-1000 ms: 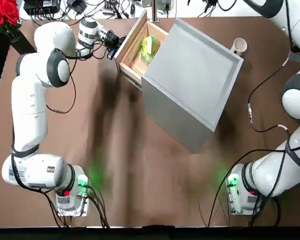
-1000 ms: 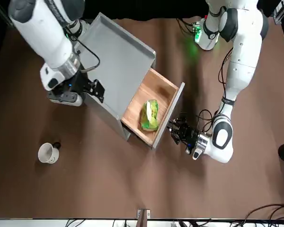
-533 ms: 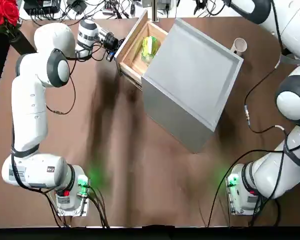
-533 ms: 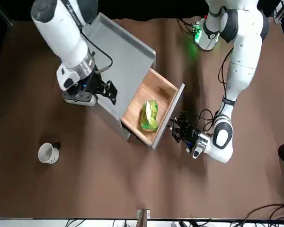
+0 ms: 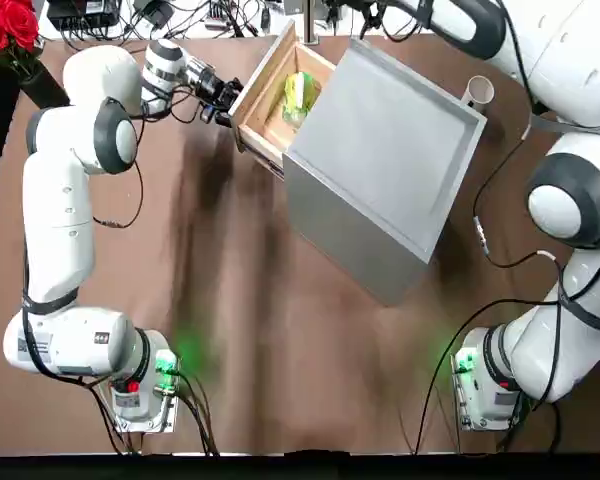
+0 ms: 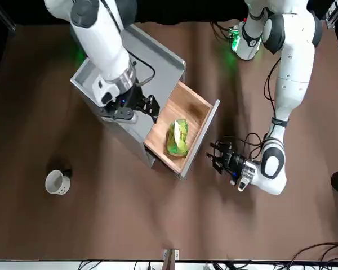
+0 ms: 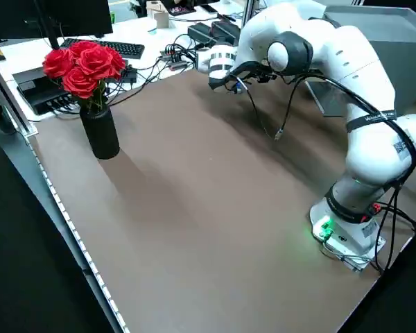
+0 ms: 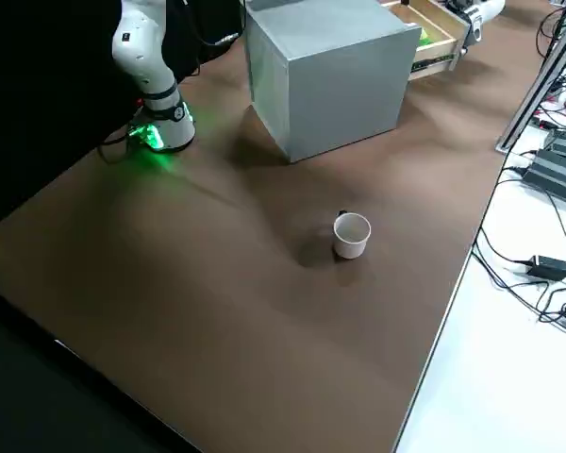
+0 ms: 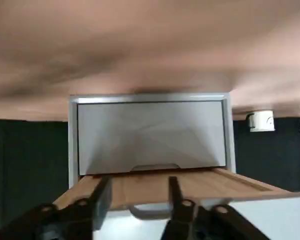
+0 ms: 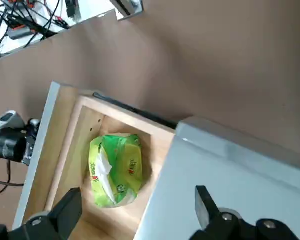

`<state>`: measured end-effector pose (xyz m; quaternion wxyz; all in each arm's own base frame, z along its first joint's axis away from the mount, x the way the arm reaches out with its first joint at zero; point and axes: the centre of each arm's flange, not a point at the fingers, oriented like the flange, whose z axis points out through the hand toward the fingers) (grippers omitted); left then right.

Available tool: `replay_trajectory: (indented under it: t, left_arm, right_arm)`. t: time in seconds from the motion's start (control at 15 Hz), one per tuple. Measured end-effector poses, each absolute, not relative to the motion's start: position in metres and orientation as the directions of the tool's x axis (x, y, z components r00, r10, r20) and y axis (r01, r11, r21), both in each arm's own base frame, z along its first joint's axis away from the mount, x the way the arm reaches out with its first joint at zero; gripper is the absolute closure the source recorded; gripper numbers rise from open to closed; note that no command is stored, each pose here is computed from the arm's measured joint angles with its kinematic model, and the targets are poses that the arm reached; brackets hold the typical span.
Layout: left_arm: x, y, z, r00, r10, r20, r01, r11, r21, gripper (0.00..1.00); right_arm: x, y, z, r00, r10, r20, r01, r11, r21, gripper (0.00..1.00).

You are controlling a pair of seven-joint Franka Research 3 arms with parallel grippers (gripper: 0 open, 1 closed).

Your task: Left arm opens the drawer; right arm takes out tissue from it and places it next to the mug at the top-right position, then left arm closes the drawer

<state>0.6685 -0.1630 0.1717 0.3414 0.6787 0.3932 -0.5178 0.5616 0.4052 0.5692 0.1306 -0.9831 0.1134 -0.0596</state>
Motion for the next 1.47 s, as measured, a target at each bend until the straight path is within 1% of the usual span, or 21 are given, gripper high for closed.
replay_trajectory:
  t: [0.07,0.13,0.2,0.33,0.4,0.47,0.53,0.67,0.73,1.0,1.27,1.47]
  left_arm:
    - [0.674,-0.154,0.178,0.17,0.196,-0.966,0.89,-0.451,0.066,0.42]
    - [0.679,-0.145,0.187,0.188,0.207,-0.96,0.892,-0.444,0.079,0.42]
    - [0.685,-0.138,0.197,0.208,0.217,-0.954,0.894,-0.438,0.095,0.39]
    - [0.692,-0.129,0.219,0.253,0.246,-0.936,0.886,-0.447,0.122,0.23]
    - [0.694,-0.127,0.232,0.282,0.27,-0.921,0.874,-0.469,0.13,0.21]
    - [0.694,-0.127,0.244,0.31,0.289,-0.906,0.86,-0.491,0.137,0.15]
    - [0.695,-0.126,0.27,0.362,0.32,-0.875,0.836,-0.526,0.154,0.09]
    - [0.694,-0.123,0.298,0.419,0.359,-0.834,0.808,-0.566,0.162,0.01]
    - [0.694,-0.121,0.313,0.449,0.379,-0.809,0.794,-0.585,0.166,0.0]
    - [0.689,-0.106,0.383,0.584,0.443,-0.68,0.722,-0.666,0.186,0.0]
    - [0.675,-0.09,0.454,0.742,0.414,-0.528,0.596,-0.767,0.236,0.0]
    - [0.663,-0.078,0.495,0.821,0.386,-0.422,0.505,-0.835,0.218,0.0]
  right_arm:
    - [0.561,0.412,0.566,0.969,-0.232,0.087,-0.201,-0.942,-0.27,0.0]
    - [0.561,0.418,0.562,0.971,-0.225,0.085,-0.195,-0.943,-0.269,0.0]
    - [0.56,0.424,0.559,0.972,-0.218,0.087,-0.188,-0.944,-0.271,0.0]
    - [0.558,0.435,0.554,0.974,-0.207,0.095,-0.173,-0.944,-0.28,0.0]
    - [0.556,0.441,0.552,0.975,-0.199,0.096,-0.165,-0.945,-0.281,0.0]
    - [0.554,0.446,0.548,0.977,-0.192,0.094,-0.16,-0.947,-0.279,0.0]
    - [0.55,0.454,0.542,0.979,-0.181,0.091,-0.15,-0.949,-0.277,0.0]
    - [0.548,0.465,0.536,0.98,-0.173,0.102,-0.137,-0.947,-0.289,0.0]
    - [0.548,0.47,0.532,0.979,-0.17,0.108,-0.132,-0.946,-0.296,0.0]
    - [0.554,0.489,0.509,0.974,-0.175,0.145,-0.117,-0.934,-0.338,0.0]
    - [0.556,0.506,0.475,0.974,-0.162,0.158,-0.101,-0.937,-0.335,0.0]
    - [0.554,0.518,0.452,0.976,-0.144,0.164,-0.085,-0.943,-0.322,0.0]
